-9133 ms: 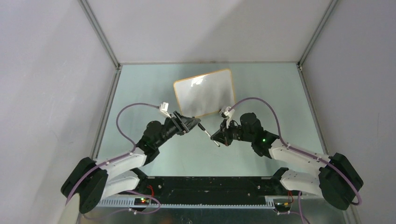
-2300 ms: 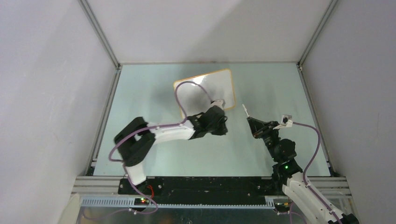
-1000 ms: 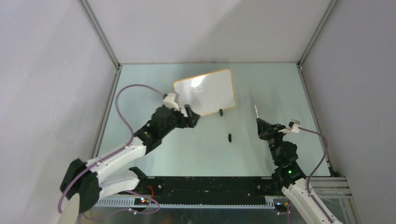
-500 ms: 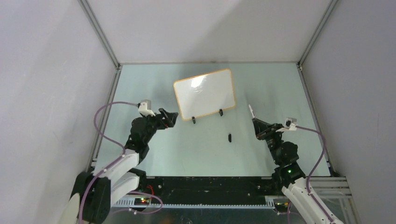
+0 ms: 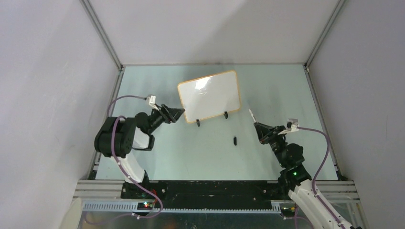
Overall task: Write a sentence on the whiteboard
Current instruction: Move the whiteboard to the center of the board.
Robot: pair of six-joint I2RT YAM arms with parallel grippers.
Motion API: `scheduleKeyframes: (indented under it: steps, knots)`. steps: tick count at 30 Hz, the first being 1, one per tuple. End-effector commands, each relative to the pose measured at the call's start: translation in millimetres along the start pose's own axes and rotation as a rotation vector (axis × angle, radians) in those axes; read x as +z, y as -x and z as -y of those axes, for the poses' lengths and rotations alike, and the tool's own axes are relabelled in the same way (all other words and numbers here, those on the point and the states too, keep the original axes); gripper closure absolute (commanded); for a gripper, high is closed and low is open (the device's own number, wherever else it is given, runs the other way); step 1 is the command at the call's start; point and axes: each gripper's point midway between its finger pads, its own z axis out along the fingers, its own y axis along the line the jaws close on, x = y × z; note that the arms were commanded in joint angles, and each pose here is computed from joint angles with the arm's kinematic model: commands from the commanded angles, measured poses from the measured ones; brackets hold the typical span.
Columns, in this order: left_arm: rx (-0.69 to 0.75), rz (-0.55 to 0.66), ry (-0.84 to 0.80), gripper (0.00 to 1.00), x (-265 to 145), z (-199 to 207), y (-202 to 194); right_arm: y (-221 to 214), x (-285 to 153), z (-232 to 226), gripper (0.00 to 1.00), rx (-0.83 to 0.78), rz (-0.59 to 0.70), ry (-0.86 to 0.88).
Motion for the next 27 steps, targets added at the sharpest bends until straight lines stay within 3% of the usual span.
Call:
scheduleKeyframes:
  steps: [1, 4, 8, 17, 27]
  knots:
    - [0.099, 0.043, -0.191, 0.22, 3.5, 38.0, 22.8, 22.8, 2.6, -15.8, 1.00, -0.023, 0.063, 0.056]
    - [0.077, 0.020, -0.210, 0.27, 9.3, 36.5, 20.0, 21.1, 4.1, -16.3, 1.00, -0.017, 0.054, 0.057]
    - [0.074, 0.011, -0.219, 0.45, 15.9, 34.0, 19.8, 19.0, 4.7, -21.4, 1.00, -0.016, 0.038, 0.083]
    - [0.060, 0.031, -0.197, 0.45, 29.9, 23.0, 25.8, 14.9, 5.9, -23.8, 1.00, -0.027, 0.016, 0.099]
    - [0.086, 0.077, -0.109, 0.42, 13.0, 18.1, 21.5, 14.0, 7.6, -24.4, 1.00, -0.028, 0.011, 0.102]
